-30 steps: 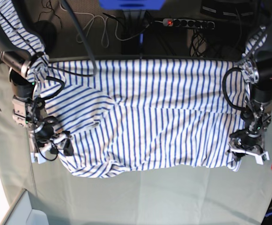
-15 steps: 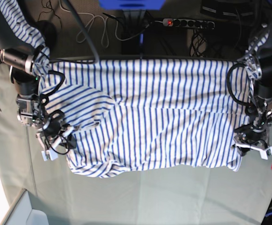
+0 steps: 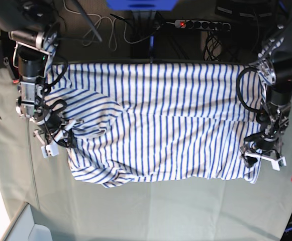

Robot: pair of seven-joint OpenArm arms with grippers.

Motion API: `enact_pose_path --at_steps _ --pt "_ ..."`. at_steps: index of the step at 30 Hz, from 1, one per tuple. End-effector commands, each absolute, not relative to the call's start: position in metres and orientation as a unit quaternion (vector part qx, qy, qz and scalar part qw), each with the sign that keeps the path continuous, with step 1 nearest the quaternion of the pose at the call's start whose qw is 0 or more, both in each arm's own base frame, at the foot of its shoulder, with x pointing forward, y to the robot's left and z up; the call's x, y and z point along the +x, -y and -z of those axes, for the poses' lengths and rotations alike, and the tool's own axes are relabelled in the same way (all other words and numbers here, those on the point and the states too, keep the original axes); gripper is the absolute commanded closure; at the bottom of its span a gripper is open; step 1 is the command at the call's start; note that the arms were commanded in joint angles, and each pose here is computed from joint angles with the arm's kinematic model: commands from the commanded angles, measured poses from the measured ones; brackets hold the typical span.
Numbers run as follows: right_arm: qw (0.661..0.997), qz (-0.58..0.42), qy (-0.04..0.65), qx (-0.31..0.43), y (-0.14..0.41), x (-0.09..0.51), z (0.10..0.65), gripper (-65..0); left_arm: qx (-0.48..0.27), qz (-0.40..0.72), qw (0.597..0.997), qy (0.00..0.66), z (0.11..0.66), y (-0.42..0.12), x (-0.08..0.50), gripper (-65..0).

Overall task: Layout the t-shirt on the table in an organized manner, then fold the t-shirt properly
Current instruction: 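Grasp the shirt's side edges with both grippers and pull inward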

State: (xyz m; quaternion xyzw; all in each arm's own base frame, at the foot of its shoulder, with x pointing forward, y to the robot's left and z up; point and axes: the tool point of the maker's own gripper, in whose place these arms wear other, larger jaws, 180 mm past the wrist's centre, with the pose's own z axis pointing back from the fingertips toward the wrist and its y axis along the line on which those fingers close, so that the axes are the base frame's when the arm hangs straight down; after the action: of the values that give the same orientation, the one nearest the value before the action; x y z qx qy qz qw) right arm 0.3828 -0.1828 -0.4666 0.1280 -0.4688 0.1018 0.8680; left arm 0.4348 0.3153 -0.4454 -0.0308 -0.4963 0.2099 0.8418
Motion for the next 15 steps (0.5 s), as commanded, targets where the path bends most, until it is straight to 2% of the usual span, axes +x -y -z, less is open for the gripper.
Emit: enact_pose_path --at_steps 1,3,5,7,10,11,13,15 --pt "0.854 -0.103 0.494 0.124 0.187 0.398 0.449 0.0 -0.023 -0.209 0.831 0.515 0.432 -0.326 0.441 -43.9" --pt "0.855 -0.103 0.492 0.124 0.187 0.396 0.45 0.0 -0.022 -0.209 0.834 0.51 0.438 -0.326 0.435 -43.6" --pt "0.856 -0.103 0.491 0.125 0.187 0.395 0.452 0.0 -0.02 -0.212 0.842 0.495 0.451 -0.326 0.423 -38.6" --pt "0.856 -0.103 0.491 0.125 0.187 0.395 0.452 0.0 -0.02 -0.216 0.847 0.485 0.459 -0.325 0.417 -28.1" --pt "0.857 -0.103 0.49 0.123 0.189 0.395 0.451 0.0 -0.02 -0.218 0.851 0.478 0.464 -0.325 0.412 -4.3" --pt "0.857 -0.103 0.49 0.122 0.19 0.395 0.451 0.0 -0.019 -0.219 0.85 0.478 0.464 -0.326 0.412 0.0" --pt "0.857 -0.103 0.49 0.122 0.19 0.395 0.451 0.0 -0.019 -0.218 0.848 0.482 0.461 -0.327 0.414 -1.6" --pt "0.859 -0.104 0.487 0.121 0.191 0.389 0.455 0.0 -0.019 -0.218 0.848 0.482 0.461 -0.327 0.414 0.0"
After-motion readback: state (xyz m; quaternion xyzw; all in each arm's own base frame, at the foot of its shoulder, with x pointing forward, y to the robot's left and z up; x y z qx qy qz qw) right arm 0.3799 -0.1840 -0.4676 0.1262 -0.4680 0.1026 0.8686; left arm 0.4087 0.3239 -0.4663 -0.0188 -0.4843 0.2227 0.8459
